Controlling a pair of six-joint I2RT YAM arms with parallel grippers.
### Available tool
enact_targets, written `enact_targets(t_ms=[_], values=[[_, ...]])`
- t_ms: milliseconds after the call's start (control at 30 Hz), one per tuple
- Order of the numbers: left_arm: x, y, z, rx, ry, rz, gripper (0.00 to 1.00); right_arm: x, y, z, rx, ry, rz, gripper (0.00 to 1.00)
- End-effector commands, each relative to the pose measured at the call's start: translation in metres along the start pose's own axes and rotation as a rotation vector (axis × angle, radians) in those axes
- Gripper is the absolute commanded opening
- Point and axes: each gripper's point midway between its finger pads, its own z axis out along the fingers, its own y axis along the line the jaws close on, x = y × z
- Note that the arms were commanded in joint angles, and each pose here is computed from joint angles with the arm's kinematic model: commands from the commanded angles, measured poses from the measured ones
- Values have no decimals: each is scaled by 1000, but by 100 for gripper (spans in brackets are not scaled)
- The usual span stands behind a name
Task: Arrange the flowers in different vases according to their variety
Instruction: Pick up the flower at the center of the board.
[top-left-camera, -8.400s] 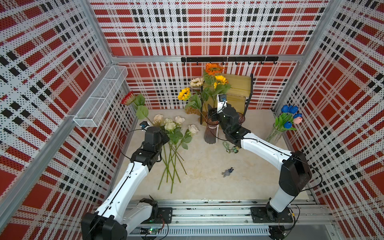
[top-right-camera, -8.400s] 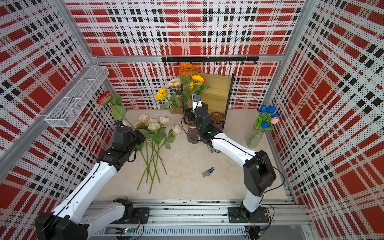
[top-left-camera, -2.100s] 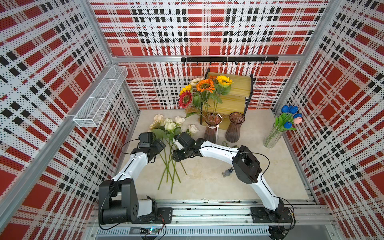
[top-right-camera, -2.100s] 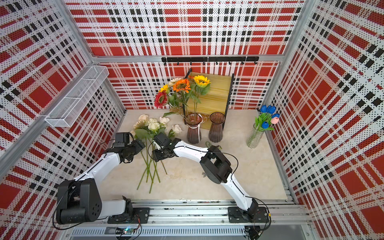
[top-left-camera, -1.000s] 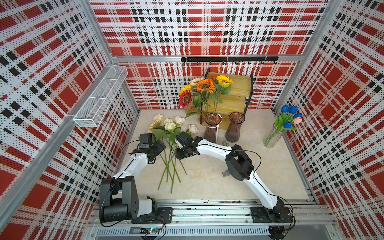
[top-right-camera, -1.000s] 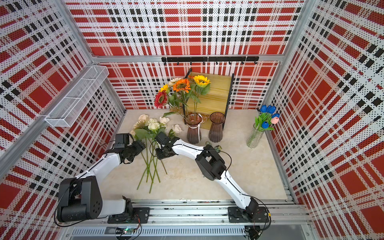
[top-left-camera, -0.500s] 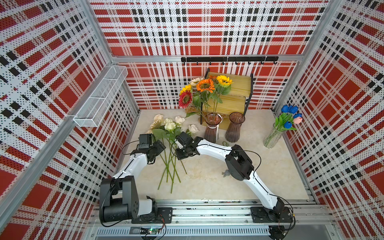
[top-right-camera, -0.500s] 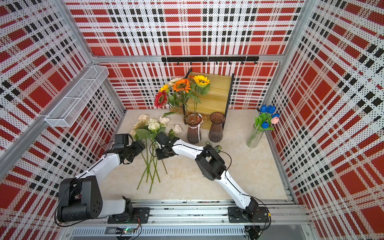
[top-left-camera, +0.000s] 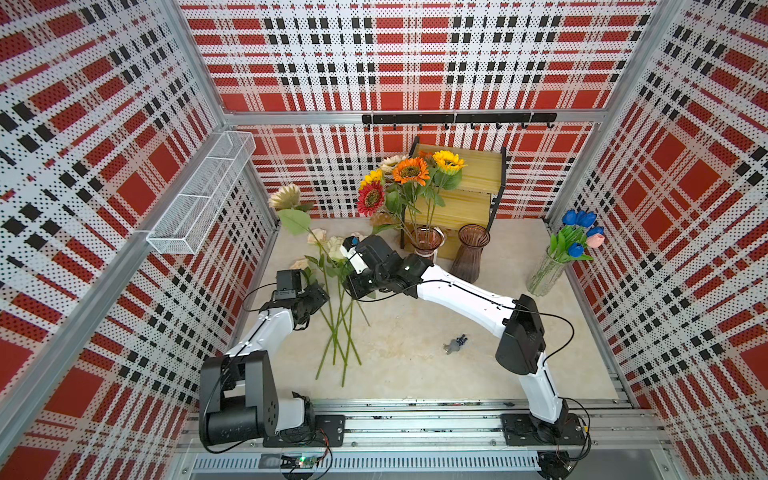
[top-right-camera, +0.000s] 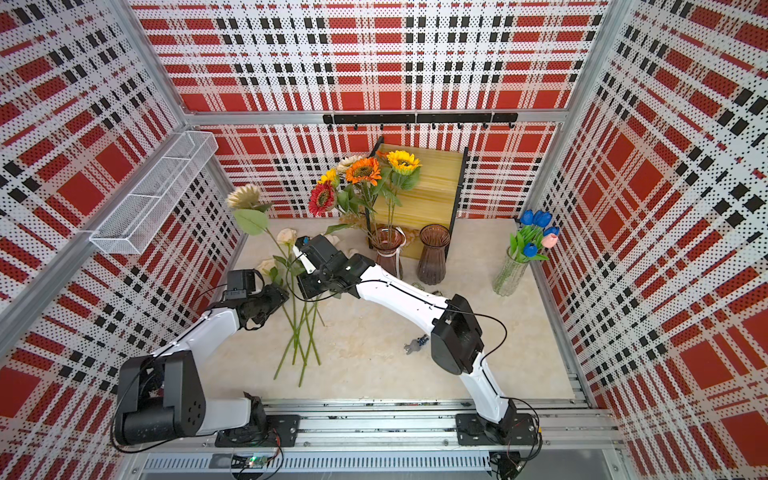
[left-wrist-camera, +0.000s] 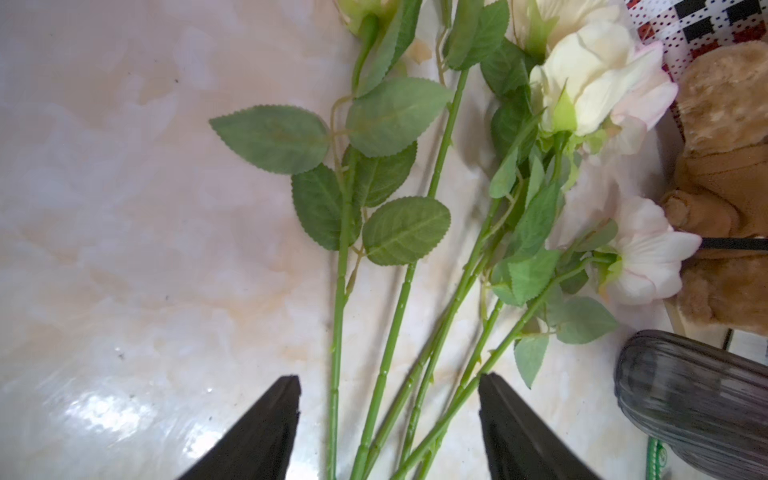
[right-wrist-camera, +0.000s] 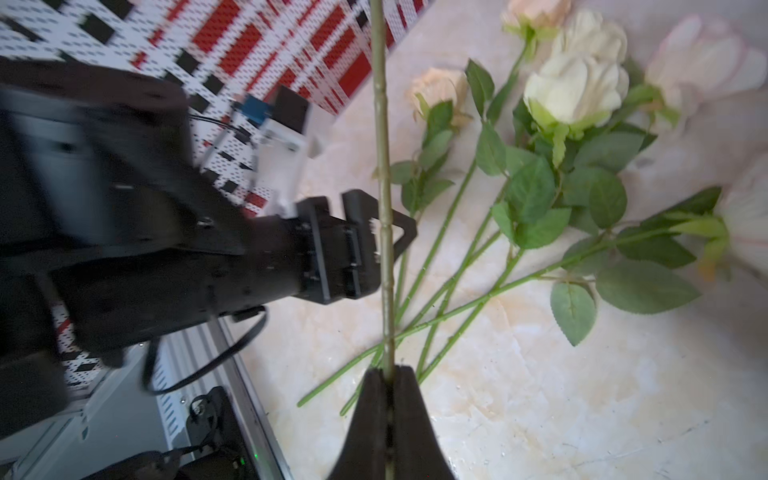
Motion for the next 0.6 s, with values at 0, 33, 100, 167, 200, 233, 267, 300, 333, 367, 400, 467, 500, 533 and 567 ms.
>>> enact_targets(t_ms=[0,33,100,167,200,233,267,300,333,367,400,467,500,533,567], values=[[1,-3,9,23,13,7,68,-23,22,-33,-2,-78,-69,0],[2,-4,12,25,20,7,66,-31,28,-43,-8,-106,-76,0],[3,-7,17,25,28,16,63,-45,36,-61,-4,-158,-90,0],[2,-10,22,20,32,26,61,-57,42,-79,-1,-207,-98,0],[2,-13,25,21,39,33,59,-63,43,-88,3,-231,-101,0],[1,-15,27,21,40,42,58,-67,44,-96,7,-249,-102,0],[0,-18,30,19,43,50,56,-71,44,-104,14,-267,-104,0],[-1,-22,31,21,45,58,54,-75,45,-111,20,-283,-106,0],[-2,-26,32,23,45,66,53,-77,45,-117,25,-294,-110,0],[-5,-30,32,23,38,71,52,-80,45,-123,30,-306,-112,0],[-7,-32,33,21,33,76,51,-81,45,-128,36,-314,-112,0],[-6,-34,40,17,45,82,49,-84,43,-138,49,-334,-110,0],[-6,-35,43,15,52,85,47,-85,43,-141,55,-343,-111,0],[-6,-34,47,7,60,89,46,-86,42,-145,63,-351,-109,0],[-4,-32,51,-3,68,94,46,-88,42,-150,70,-361,-110,0]])
